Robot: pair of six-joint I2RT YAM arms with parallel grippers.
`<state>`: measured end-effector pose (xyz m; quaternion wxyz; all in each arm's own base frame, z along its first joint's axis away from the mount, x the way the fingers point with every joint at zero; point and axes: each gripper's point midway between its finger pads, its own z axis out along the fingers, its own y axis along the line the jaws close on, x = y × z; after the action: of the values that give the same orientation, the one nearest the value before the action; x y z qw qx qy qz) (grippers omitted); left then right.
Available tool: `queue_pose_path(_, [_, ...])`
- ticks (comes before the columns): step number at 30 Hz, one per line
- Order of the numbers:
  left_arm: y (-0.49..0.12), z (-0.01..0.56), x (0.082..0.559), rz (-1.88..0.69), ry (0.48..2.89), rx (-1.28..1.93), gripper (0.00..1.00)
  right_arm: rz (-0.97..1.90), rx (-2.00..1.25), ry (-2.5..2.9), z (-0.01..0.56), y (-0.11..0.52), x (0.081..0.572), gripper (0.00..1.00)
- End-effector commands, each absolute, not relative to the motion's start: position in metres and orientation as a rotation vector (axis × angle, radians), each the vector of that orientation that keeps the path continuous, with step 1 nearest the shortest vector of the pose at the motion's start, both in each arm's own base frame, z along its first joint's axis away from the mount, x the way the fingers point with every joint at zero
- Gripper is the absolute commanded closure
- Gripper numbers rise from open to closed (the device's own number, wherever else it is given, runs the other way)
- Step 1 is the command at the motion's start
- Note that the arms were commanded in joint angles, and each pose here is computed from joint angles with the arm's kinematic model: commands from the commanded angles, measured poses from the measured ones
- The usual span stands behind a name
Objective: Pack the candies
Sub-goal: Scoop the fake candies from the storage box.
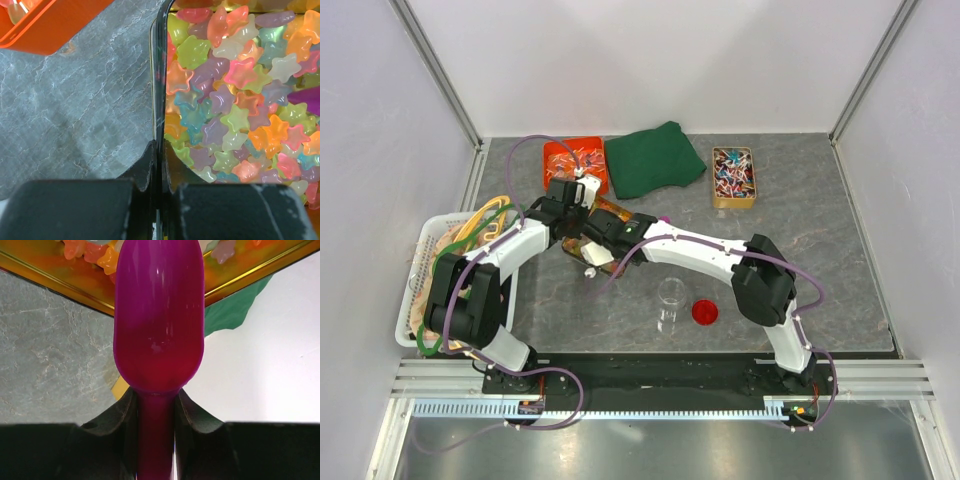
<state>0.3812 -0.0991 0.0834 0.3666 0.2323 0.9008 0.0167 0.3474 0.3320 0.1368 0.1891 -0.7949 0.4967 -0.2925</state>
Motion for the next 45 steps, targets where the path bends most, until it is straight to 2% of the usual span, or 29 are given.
queue_pose_path(1, [-0.127,0.134,0.403,-0.106,2.137,0.524,0.98,-0.719,-2.341,1.403,0.104,0.332,0.341,1.0])
queue_pose_path(5, [-0.129,0.132,0.402,-0.114,2.143,0.53,0.98,-0.777,-2.333,1.343,0.111,0.333,0.35,1.0])
queue_pose_path(9, [-0.129,0.13,0.401,-0.122,2.151,0.532,0.98,-0.635,-2.33,1.518,0.106,0.335,0.349,1.0])
queue_pose_path(21, [-0.133,0.122,0.4,-0.147,2.174,0.539,0.98,-0.423,-2.296,1.674,0.085,0.305,0.346,1.0])
queue_pose_path(30, [-0.133,0.121,0.4,-0.144,2.177,0.538,0.98,-0.207,-2.338,1.746,0.071,0.308,0.333,1.0])
queue_pose_path(45, [-0.132,0.118,0.401,-0.138,2.189,0.529,0.98,-0.209,-2.404,1.752,0.058,0.327,0.331,1.0])
